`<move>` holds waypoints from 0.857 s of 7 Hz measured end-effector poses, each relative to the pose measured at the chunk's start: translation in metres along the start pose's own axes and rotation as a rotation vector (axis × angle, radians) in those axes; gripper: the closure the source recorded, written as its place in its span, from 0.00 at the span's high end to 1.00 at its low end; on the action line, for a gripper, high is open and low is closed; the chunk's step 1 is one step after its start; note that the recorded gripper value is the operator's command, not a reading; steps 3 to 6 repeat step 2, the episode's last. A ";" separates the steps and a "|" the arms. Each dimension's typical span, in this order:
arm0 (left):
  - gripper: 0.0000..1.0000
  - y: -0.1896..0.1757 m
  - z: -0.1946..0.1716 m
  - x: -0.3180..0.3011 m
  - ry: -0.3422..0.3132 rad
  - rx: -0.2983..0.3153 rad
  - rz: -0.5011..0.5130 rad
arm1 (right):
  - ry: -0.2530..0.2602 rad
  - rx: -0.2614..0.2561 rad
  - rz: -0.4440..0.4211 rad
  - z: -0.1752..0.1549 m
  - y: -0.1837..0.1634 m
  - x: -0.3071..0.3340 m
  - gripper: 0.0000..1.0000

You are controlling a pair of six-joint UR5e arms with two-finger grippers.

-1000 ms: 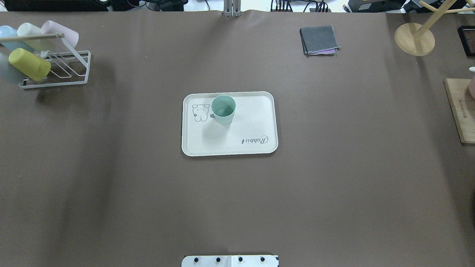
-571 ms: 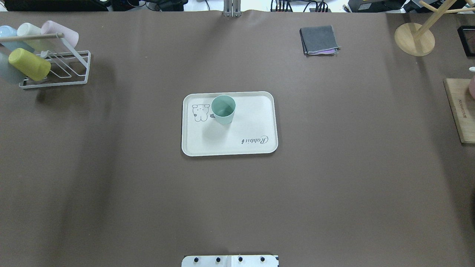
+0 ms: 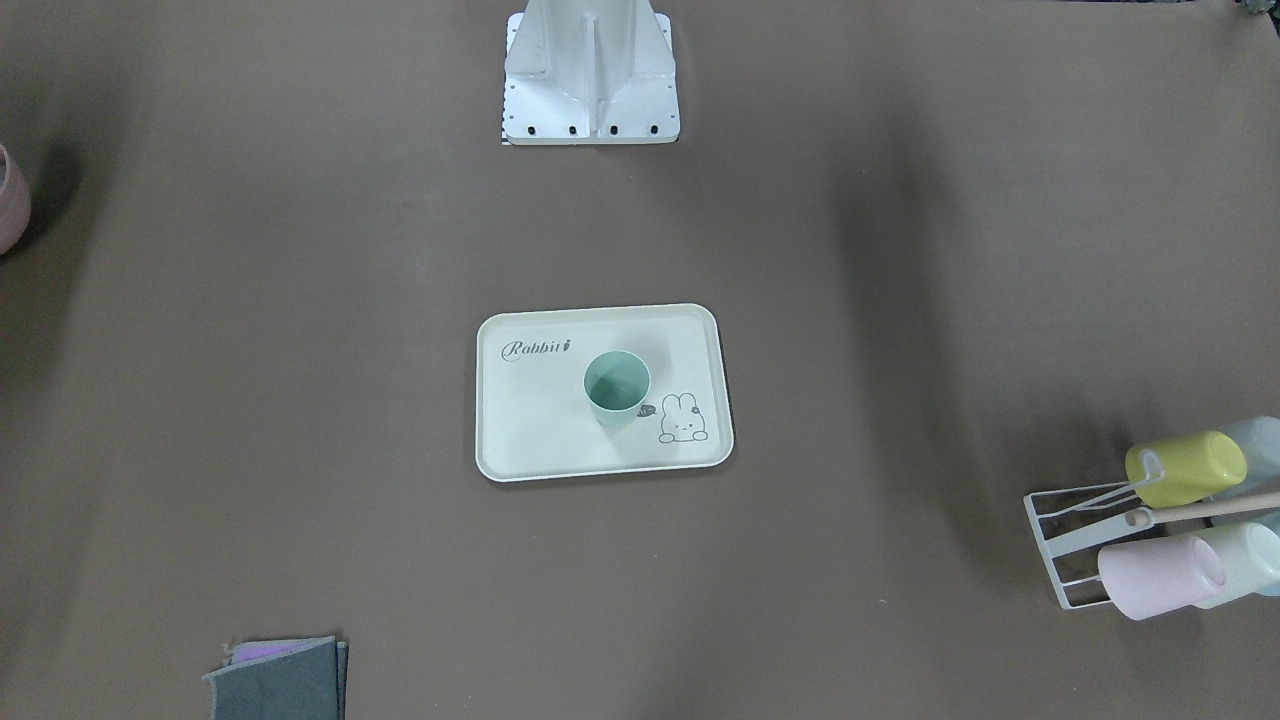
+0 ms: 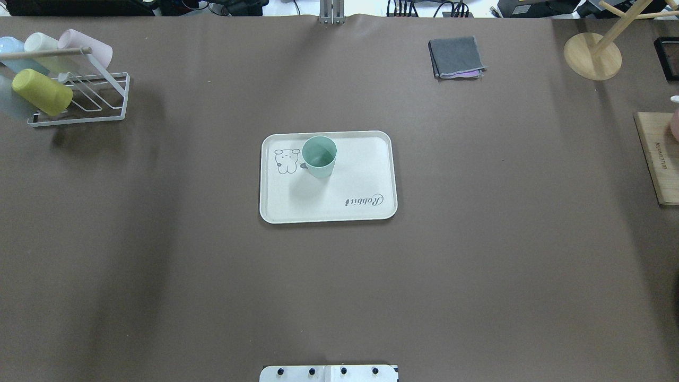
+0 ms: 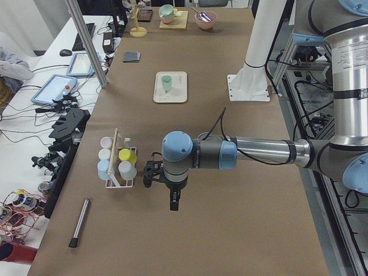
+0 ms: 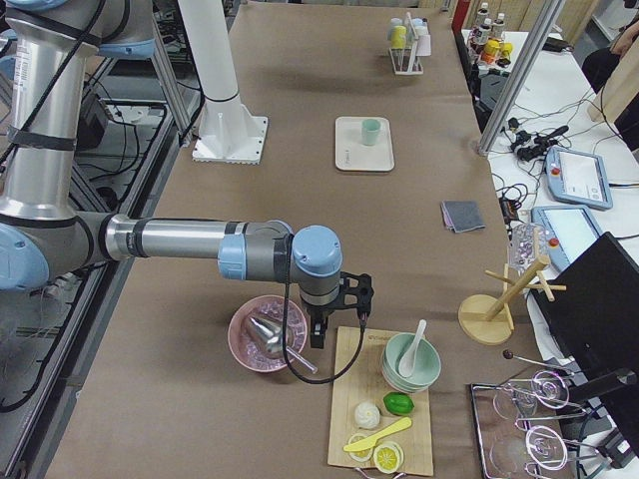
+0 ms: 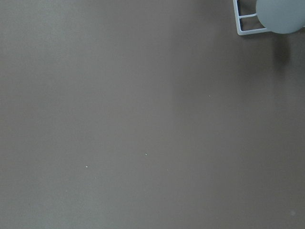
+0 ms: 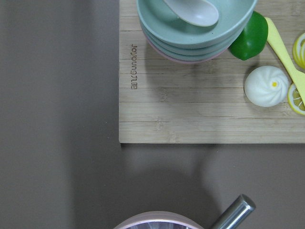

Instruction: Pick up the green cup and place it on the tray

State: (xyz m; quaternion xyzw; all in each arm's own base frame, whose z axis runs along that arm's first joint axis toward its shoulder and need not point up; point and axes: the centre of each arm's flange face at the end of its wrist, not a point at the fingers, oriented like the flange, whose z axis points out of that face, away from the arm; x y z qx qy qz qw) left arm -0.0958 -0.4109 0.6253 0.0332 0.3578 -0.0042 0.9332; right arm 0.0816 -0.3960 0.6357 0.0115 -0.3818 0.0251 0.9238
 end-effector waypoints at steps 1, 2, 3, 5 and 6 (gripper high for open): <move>0.97 0.002 -0.001 0.001 -0.001 0.000 0.000 | 0.000 0.000 0.000 0.000 0.000 0.000 1.00; 0.97 0.002 -0.001 0.001 -0.002 0.001 0.002 | 0.001 0.000 0.000 0.000 0.000 0.000 1.00; 0.97 0.002 -0.001 0.001 -0.002 0.001 0.002 | 0.001 0.000 0.000 0.000 0.000 0.000 1.00; 0.97 0.002 -0.001 0.001 -0.002 0.001 0.002 | 0.001 0.000 0.000 0.000 0.000 0.000 1.00; 0.97 0.002 -0.001 0.001 -0.002 0.001 0.002 | 0.001 0.000 0.000 0.000 0.000 0.000 1.00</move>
